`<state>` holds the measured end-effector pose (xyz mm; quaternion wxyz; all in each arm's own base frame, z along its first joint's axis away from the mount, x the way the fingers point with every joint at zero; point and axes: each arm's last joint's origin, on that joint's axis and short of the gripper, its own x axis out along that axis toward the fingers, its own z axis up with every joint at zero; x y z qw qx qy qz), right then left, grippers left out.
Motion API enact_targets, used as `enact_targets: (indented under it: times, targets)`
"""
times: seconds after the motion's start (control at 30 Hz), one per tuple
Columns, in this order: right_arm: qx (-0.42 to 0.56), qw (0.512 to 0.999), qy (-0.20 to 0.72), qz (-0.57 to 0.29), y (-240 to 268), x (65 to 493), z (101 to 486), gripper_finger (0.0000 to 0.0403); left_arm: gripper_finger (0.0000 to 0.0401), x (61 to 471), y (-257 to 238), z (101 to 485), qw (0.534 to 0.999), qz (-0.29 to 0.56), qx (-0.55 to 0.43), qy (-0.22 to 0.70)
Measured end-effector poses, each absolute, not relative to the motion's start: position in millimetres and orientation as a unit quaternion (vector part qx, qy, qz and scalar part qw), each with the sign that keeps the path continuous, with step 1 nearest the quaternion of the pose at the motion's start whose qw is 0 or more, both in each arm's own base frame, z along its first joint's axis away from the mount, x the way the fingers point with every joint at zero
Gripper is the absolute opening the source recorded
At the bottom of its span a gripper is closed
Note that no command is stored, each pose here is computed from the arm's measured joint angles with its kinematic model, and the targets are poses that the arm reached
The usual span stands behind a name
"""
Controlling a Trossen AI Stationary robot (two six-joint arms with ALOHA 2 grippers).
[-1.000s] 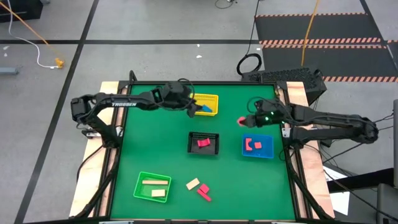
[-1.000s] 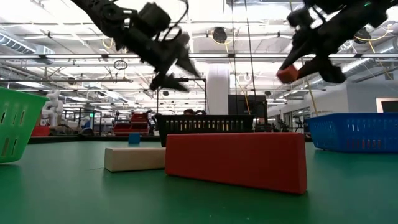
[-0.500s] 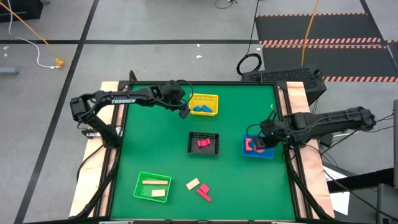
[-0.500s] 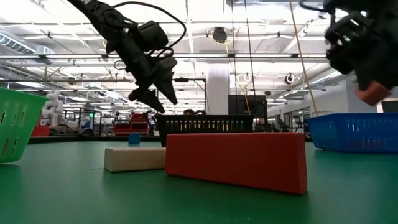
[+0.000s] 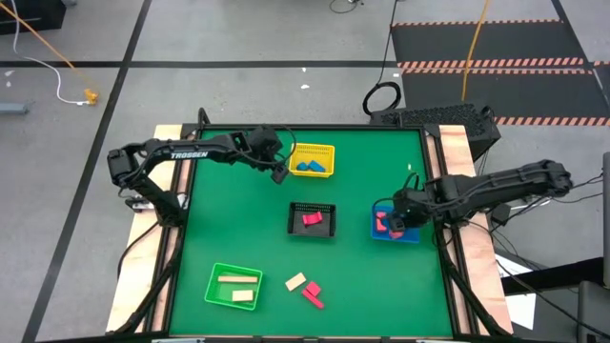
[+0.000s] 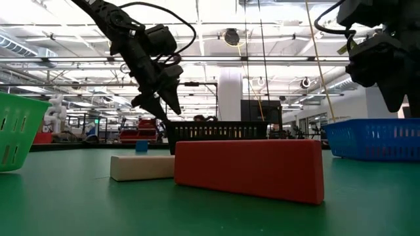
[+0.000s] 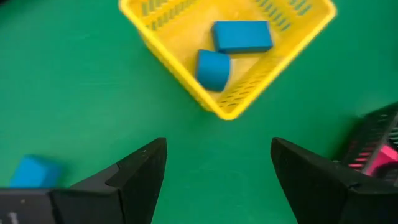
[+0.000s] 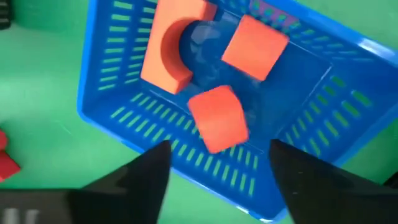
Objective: Sort & place blocks by color
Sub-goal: Put the blue block into the yellow bin
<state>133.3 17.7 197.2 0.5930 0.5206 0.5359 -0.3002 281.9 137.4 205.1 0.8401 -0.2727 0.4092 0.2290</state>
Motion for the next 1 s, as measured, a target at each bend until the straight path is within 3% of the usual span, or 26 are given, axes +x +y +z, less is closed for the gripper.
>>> enact_targets:
  times: [0.1, 0.23, 0.63, 1.0]
  targets:
    - [0.513, 0.597, 0.541, -0.296, 18, 134, 197, 0.0292, 0.0287, 280, 138, 204, 0.833, 0.254, -0.261, 0.416]
    - [0.518, 0.605, 0.534, -0.284, 18, 133, 199, 0.0311, 0.0287, 274, 138, 201, 0.811, 0.29, -0.256, 0.439]
    - [0.548, 0.648, 0.476, -0.229, 18, 135, 212, 0.0284, 0.0287, 253, 150, 194, 0.742, 0.38, -0.274, 0.479]
    - [0.549, 0.654, 0.467, -0.229, 17, 137, 213, 0.0281, 0.0287, 242, 163, 193, 0.746, 0.353, -0.245, 0.509]
